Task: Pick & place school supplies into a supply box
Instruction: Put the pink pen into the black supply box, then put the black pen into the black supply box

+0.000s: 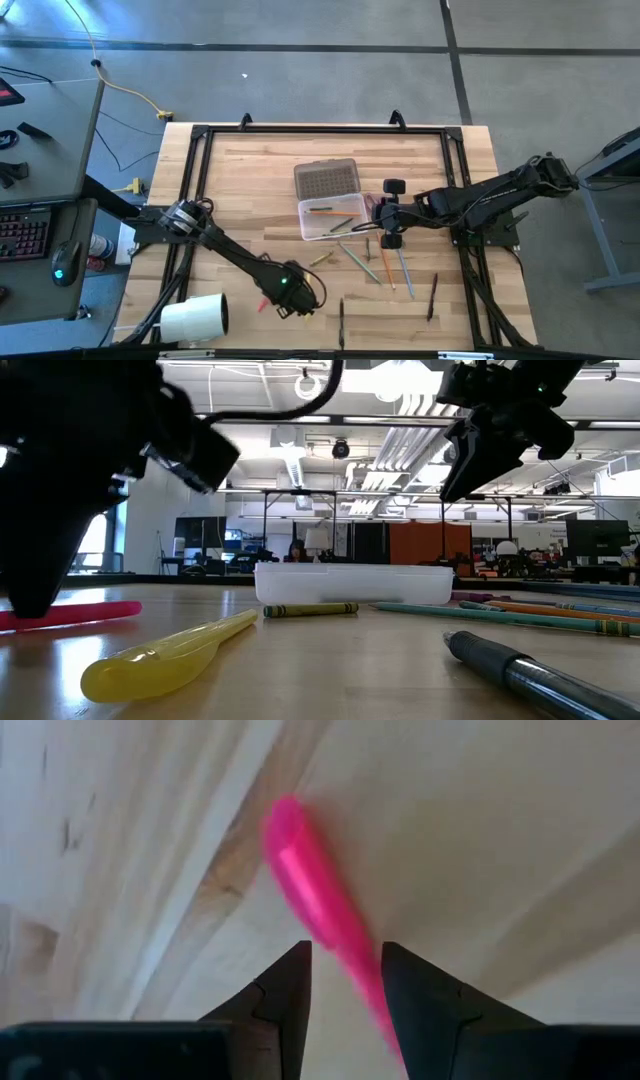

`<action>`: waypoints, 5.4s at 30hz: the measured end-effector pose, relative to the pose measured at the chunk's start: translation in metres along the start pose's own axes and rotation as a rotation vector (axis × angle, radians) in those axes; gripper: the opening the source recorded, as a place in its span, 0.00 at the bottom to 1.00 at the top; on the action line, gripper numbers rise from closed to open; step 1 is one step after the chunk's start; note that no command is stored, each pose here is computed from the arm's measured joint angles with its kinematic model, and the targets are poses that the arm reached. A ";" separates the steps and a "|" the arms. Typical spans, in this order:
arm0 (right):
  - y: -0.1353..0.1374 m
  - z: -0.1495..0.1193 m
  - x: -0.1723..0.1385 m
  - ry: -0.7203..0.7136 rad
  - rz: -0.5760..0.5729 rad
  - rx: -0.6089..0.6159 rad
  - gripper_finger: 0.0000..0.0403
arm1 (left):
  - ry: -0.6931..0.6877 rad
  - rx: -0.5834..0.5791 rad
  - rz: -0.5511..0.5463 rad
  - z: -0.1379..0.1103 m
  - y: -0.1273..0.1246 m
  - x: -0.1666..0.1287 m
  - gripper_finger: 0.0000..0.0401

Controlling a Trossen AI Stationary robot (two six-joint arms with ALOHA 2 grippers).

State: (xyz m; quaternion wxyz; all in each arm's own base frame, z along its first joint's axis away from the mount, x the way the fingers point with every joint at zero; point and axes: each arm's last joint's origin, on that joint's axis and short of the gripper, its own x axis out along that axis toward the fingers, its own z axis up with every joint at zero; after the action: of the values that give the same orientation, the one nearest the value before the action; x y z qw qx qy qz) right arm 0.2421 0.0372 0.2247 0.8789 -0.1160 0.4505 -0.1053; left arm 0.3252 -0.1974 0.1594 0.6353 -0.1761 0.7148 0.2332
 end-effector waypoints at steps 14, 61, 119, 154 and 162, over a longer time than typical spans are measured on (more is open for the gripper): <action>0.000 0.000 0.000 -0.003 0.000 0.002 0.19 | 0.068 -0.003 -0.088 -0.004 0.008 0.038 0.33; -0.006 -0.020 -0.017 0.162 0.049 0.192 0.19 | -0.402 0.234 -0.078 0.219 0.111 -0.037 0.32; 0.154 -0.092 -0.039 0.898 -0.044 1.095 0.19 | -0.672 -0.081 0.373 0.031 0.115 -0.112 0.32; 0.134 -0.038 -0.026 0.527 0.020 0.555 0.01 | -0.699 0.004 0.304 0.041 0.110 -0.128 0.32; 0.078 0.050 0.025 0.037 0.093 0.185 0.03 | -0.789 0.011 0.322 0.044 0.110 -0.145 0.32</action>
State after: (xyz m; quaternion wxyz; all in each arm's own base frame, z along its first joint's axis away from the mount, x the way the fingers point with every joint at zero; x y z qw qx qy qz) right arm 0.3037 0.1100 0.2111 0.8812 -0.0115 0.4601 -0.1076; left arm 0.3204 -0.0885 0.3117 0.8166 0.0441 0.4365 0.3752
